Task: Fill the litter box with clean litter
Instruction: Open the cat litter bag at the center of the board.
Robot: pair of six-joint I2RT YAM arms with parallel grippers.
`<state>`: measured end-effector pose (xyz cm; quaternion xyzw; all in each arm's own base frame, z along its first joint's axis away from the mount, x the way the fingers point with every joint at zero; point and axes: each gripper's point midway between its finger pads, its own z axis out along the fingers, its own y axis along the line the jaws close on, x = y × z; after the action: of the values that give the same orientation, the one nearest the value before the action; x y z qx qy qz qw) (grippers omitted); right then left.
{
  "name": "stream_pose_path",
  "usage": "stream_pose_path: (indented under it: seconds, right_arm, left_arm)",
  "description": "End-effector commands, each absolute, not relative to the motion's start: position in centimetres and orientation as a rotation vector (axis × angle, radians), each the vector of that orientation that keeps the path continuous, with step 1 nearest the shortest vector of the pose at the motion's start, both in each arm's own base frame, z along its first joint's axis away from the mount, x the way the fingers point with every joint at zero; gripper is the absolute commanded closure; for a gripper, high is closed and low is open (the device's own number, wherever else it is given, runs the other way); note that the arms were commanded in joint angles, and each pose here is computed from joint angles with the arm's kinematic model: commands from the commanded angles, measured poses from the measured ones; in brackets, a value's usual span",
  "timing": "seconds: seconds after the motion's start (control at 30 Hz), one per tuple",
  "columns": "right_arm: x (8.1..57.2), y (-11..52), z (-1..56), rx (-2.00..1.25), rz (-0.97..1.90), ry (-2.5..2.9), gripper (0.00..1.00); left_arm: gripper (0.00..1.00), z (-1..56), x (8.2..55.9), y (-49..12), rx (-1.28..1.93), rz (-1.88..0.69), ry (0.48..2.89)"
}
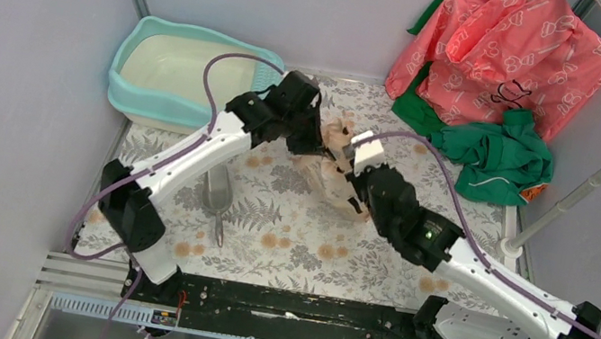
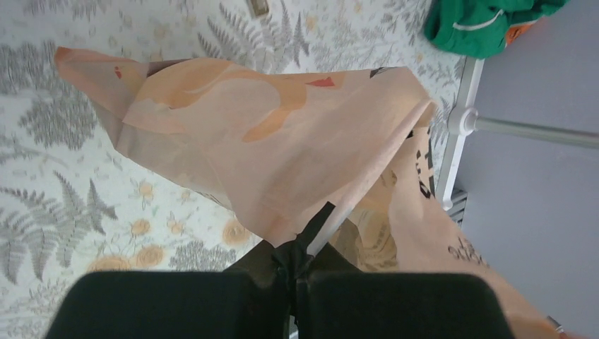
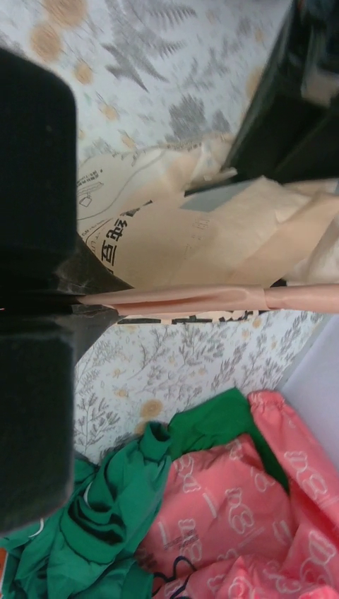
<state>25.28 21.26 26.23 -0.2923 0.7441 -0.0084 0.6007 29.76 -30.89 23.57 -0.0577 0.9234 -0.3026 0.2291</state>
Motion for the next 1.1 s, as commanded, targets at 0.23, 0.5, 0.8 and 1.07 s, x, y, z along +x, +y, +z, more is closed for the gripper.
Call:
stream_pose_path:
  seconds: [0.23, 0.5, 0.8, 1.07]
  right_arm:
    - [36.0, 20.8, 29.8, -0.506, 0.087, 1.676, 1.00]
    - [32.4, 22.1, 22.3, -0.526, 0.308, 1.782, 1.00]
    - [27.3, 20.7, 18.7, -0.467, 0.457, 1.819, 1.00]
    - [22.7, 22.1, 18.4, -0.522, 0.522, 1.846, 0.94]
  left_arm:
    - [0.98, 28.5, 37.4, -35.1, 0.014, -1.048, 2.344]
    - [0.96, 16.9, 29.8, -32.4, -0.099, -1.114, 2.483]
    - [0.93, 14.6, 24.2, -32.0, -0.088, -1.131, 2.503]
    - [0.88, 13.8, 23.3, -32.7, -0.070, -1.102, 2.525]
